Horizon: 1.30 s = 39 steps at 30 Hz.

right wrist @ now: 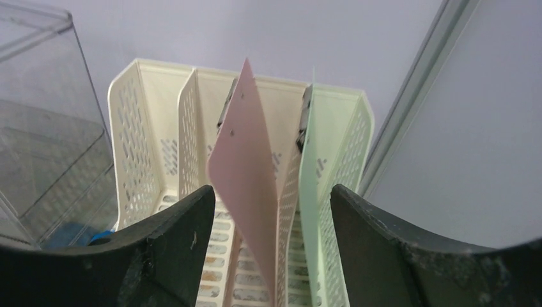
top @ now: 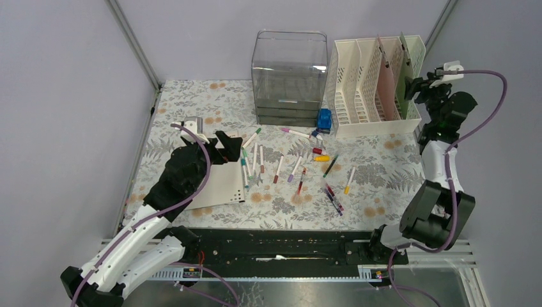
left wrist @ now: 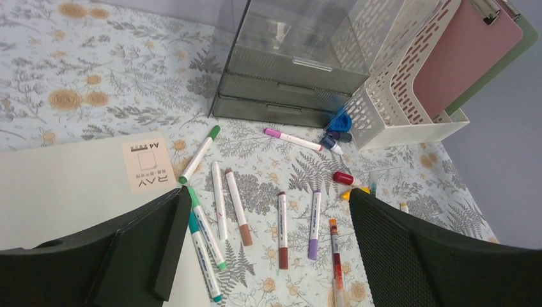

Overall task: Organize the desk
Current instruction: Place the folder in the storage box.

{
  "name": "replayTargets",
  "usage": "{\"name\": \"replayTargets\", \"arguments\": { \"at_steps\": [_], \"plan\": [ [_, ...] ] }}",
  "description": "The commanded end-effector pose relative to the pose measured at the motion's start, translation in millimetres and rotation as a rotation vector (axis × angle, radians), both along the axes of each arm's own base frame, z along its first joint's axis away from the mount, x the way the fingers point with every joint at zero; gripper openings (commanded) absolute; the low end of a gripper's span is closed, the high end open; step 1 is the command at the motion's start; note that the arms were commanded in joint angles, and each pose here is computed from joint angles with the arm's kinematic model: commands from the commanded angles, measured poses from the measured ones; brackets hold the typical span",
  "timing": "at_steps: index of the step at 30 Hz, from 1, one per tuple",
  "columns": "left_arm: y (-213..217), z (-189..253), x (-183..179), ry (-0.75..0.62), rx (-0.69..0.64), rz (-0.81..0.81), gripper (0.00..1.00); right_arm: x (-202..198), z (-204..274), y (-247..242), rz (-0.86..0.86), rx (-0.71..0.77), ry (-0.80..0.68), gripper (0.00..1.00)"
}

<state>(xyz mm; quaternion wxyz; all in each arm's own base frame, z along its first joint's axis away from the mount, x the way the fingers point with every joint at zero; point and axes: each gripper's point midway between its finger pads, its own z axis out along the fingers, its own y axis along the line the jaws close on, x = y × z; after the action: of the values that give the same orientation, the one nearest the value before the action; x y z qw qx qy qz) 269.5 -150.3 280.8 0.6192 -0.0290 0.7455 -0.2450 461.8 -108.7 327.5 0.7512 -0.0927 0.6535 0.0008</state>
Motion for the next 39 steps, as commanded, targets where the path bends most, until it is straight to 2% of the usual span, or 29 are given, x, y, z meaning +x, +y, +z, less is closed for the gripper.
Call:
{"name": "replayTargets", "arguments": {
  "at_steps": [1, 9, 10, 11, 12, 17, 25, 31, 35, 39],
  "plan": [
    [-1, -7, -4, 0.042, -0.050, -0.011, 0.99, -31, 82, -1, -0.032, -0.105, -0.175, 0.74],
    [-3, -41, -9, 0.194, -0.165, 0.013, 0.99, -69, 170, 15, -0.041, -0.193, -0.358, 0.74],
    [-4, -47, -10, 0.220, -0.184, 0.018, 0.99, -72, 167, 35, 0.066, -0.327, -0.349, 0.78],
    [-3, -51, -11, 0.240, -0.197, 0.026, 0.99, -92, -7, 63, 0.261, 0.020, 0.364, 0.97],
    [-2, -56, -12, 0.255, -0.208, 0.035, 0.99, -109, -28, 75, 0.302, 0.086, 0.466, 0.99],
    [7, -71, -13, 0.320, -0.241, 0.080, 0.99, -120, -46, 84, 0.322, 0.110, 0.502, 0.99],
    [11, -100, -20, 0.421, -0.204, 0.096, 0.99, -131, -53, 94, 0.334, 0.110, 0.508, 0.99],
    [9, -126, -23, 0.513, -0.233, 0.118, 0.97, -140, -66, 118, 0.397, 0.107, 0.531, 0.99],
    [3, -149, -24, 0.635, -0.204, 0.129, 0.97, -145, -78, 141, 0.466, 0.104, 0.561, 0.99],
    [-10, -164, -27, 0.758, -0.114, 0.074, 0.98, -147, -91, 164, 0.538, 0.102, 0.600, 0.99]
  ]
}}
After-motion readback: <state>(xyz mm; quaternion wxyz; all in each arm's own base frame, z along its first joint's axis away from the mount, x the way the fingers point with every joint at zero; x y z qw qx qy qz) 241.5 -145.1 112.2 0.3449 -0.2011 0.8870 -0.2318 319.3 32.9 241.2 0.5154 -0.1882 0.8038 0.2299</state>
